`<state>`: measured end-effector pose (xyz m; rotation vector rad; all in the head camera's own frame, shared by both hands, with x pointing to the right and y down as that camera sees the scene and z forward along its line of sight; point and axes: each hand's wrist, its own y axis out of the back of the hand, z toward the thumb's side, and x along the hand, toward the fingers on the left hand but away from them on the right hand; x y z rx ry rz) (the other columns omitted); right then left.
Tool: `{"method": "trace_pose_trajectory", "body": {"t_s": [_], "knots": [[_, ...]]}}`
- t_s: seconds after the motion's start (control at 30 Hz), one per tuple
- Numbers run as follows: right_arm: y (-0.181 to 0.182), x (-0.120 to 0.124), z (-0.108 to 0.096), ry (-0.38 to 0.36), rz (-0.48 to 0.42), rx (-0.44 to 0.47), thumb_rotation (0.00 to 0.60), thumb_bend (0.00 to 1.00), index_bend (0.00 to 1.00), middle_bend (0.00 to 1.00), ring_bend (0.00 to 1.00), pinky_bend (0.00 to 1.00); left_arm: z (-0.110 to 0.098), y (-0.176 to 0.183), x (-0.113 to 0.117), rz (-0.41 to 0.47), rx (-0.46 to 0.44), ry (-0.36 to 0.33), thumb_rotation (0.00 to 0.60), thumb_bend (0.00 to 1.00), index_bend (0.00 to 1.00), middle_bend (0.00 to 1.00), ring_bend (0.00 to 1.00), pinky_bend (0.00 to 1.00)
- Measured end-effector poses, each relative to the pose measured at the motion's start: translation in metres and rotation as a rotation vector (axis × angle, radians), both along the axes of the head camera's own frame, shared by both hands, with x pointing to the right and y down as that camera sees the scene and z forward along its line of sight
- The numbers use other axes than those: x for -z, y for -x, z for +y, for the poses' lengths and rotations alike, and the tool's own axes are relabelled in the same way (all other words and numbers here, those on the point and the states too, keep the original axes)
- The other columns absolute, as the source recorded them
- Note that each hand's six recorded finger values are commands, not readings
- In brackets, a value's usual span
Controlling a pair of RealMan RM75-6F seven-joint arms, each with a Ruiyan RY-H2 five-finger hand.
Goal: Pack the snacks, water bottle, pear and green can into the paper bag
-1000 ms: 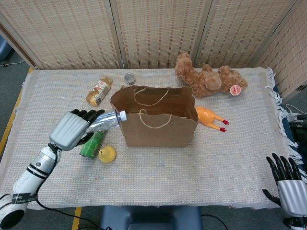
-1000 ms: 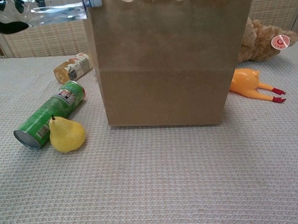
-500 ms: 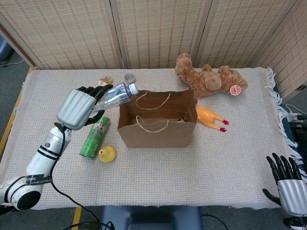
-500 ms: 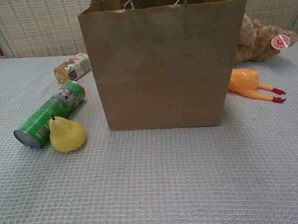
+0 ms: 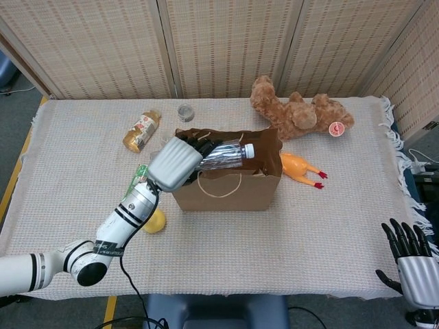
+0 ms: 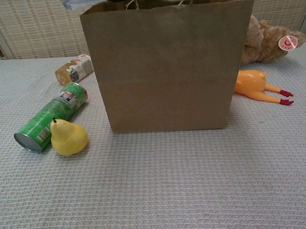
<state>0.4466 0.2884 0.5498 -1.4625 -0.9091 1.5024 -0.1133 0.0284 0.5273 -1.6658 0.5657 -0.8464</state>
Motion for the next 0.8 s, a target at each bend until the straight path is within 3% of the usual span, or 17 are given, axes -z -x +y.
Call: {"method": "trace_pose_trajectory", "body": {"t_s": [0.13, 0.2, 0.27, 0.37, 0.5, 0.8], "knots": [[0.0, -0.001, -0.001, 0.002, -0.002, -0.004, 0.6, 0.0, 0.03, 0.0, 0.0, 0.0, -0.007, -0.018, -0.01, -0.014, -0.008, -0.003, 0.6, 0.64, 0.65, 0.65, 0.61, 0.7], [0.0, -0.001, -0.001, 0.003, -0.003, -0.005, 0.6, 0.0, 0.04, 0.0, 0.0, 0.0, -0.008, -0.022, -0.014, -0.021, -0.01, -0.003, 0.6, 0.57, 0.56, 0.56, 0.52, 0.63], [0.0, -0.001, -0.001, 0.005, -0.008, -0.007, 0.6, 0.0, 0.04, 0.0, 0.0, 0.0, -0.007, -0.026, -0.021, -0.041, -0.02, -0.005, 0.6, 0.45, 0.34, 0.35, 0.3, 0.44], [-0.001, 0.0, -0.001, 0.007, -0.014, -0.007, 0.6, 0.0, 0.04, 0.0, 0.0, 0.0, 0.002, -0.034, -0.032, -0.072, -0.045, -0.003, 0.6, 0.38, 0.13, 0.11, 0.05, 0.23], [-0.001, 0.0, -0.001, 0.007, -0.017, -0.005, 0.6, 0.0, 0.04, 0.0, 0.0, 0.0, 0.006, -0.036, -0.033, -0.063, -0.038, -0.013, 0.6, 0.37, 0.02, 0.0, 0.0, 0.14], [0.0, 0.0, 0.0, 0.005, -0.015, 0.0, 0.6, 0.0, 0.04, 0.0, 0.0, 0.0, 0.009, -0.034, -0.016, -0.02, -0.029, -0.035, 0.6, 0.37, 0.0, 0.0, 0.0, 0.09]]}}
